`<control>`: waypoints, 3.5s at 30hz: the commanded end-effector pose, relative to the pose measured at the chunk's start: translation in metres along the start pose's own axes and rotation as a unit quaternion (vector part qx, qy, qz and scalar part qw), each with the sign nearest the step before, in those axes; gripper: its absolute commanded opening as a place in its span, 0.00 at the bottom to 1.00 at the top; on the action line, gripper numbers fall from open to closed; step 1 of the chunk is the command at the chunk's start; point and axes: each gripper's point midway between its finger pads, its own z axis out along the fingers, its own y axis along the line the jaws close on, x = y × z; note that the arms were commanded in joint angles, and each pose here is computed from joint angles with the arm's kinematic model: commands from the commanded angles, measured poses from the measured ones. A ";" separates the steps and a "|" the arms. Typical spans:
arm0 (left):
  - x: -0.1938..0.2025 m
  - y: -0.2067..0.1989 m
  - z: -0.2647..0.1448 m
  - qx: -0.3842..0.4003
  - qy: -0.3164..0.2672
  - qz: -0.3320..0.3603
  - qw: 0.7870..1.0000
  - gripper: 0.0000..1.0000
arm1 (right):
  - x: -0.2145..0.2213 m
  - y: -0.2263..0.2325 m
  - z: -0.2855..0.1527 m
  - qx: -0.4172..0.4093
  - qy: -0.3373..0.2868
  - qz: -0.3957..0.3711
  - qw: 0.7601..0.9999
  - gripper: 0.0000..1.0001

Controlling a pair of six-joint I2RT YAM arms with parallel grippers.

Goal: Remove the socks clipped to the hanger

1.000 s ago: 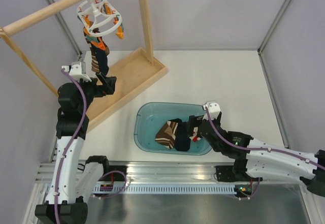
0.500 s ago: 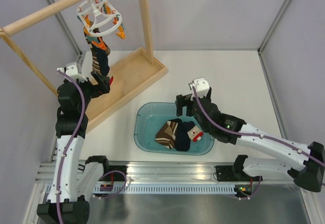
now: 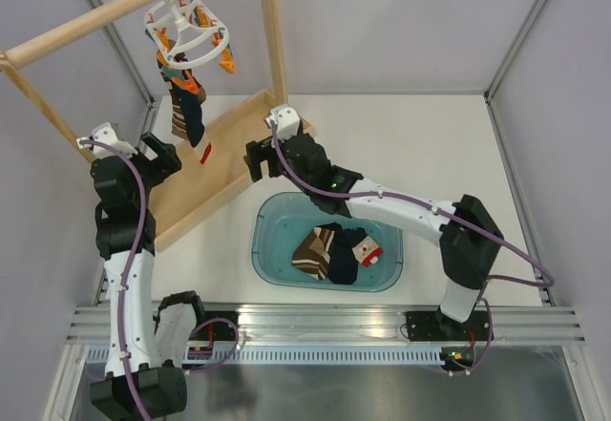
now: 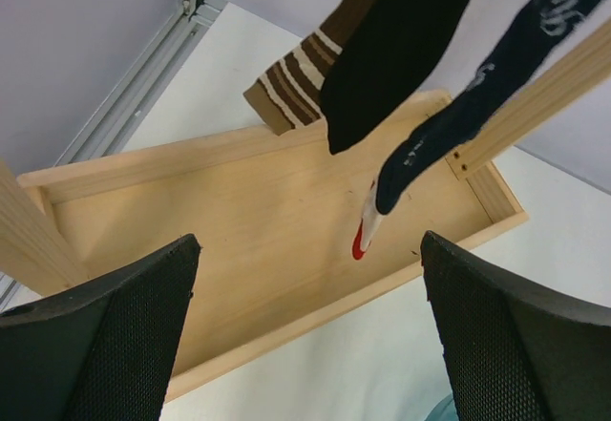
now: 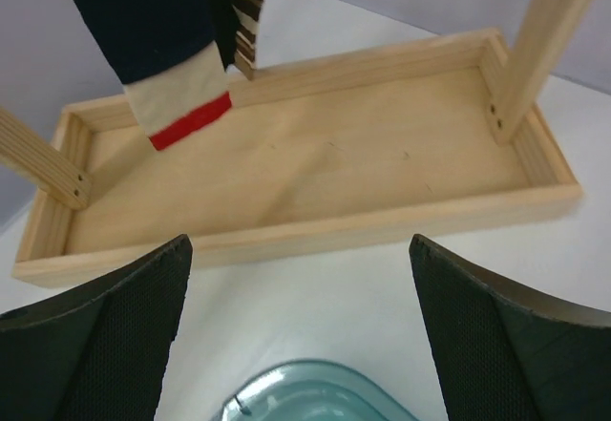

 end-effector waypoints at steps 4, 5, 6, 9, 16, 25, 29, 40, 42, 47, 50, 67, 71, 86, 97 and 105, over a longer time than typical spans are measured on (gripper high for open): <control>-0.015 0.015 0.007 -0.004 -0.017 -0.055 0.998 1.00 | -0.057 0.070 0.047 -0.120 -0.108 0.023 0.987 0.98; -0.016 0.016 0.008 -0.003 -0.017 -0.057 0.998 1.00 | -0.060 0.079 0.050 -0.131 -0.124 0.023 0.983 0.98; -0.016 0.018 0.008 -0.005 -0.017 -0.059 0.998 1.00 | -0.065 0.086 0.054 -0.139 -0.135 0.024 0.981 0.98; -0.016 0.020 0.010 -0.005 -0.015 -0.061 0.998 1.00 | -0.053 0.106 0.067 -0.160 -0.148 0.025 0.976 0.97; -0.010 0.021 0.013 -0.004 -0.006 -0.063 0.998 1.00 | -0.046 0.143 0.078 -0.171 -0.198 0.016 0.965 0.96; -0.006 0.017 0.015 0.008 0.001 -0.069 0.998 1.00 | -0.045 0.143 0.105 -0.118 -0.227 0.001 0.967 0.96; -0.005 0.015 0.015 0.014 0.003 -0.068 0.998 1.00 | -0.037 0.132 0.120 -0.081 -0.231 -0.009 0.970 0.95; -0.006 0.011 0.015 0.027 0.001 -0.066 0.997 1.00 | -0.021 0.125 0.155 -0.029 -0.226 -0.029 0.973 0.81; -0.006 0.009 0.014 0.029 0.002 -0.066 0.997 1.00 | -0.018 0.117 0.155 -0.009 -0.223 -0.031 0.974 0.60; -0.005 0.005 0.014 0.043 0.004 -0.065 0.997 1.00 | -0.018 0.102 0.151 0.019 -0.223 -0.033 0.974 0.34; -0.004 0.001 0.014 0.054 0.006 -0.063 0.997 1.00 | -0.021 0.096 0.150 0.023 -0.226 -0.029 0.973 0.16; -0.010 -0.064 -0.005 0.221 0.000 -0.014 0.975 1.00 | -0.057 0.075 0.090 0.015 -0.232 -0.037 0.972 0.02; -0.009 -0.082 -0.013 0.253 0.003 -0.008 0.967 1.00 | -0.069 0.074 0.073 0.005 -0.225 -0.041 0.973 0.02; -0.037 -0.109 -0.003 0.260 -0.001 -0.035 0.965 1.00 | -0.067 0.063 0.040 -0.006 -0.204 -0.034 0.978 0.01; -0.068 -0.106 0.023 0.224 -0.038 -0.058 0.972 1.00 | -0.069 0.057 0.024 -0.010 -0.201 -0.026 0.979 0.01; -0.088 -0.106 0.033 0.218 -0.077 -0.059 0.971 1.00 | -0.074 0.062 0.020 -0.024 -0.204 -0.020 0.979 0.01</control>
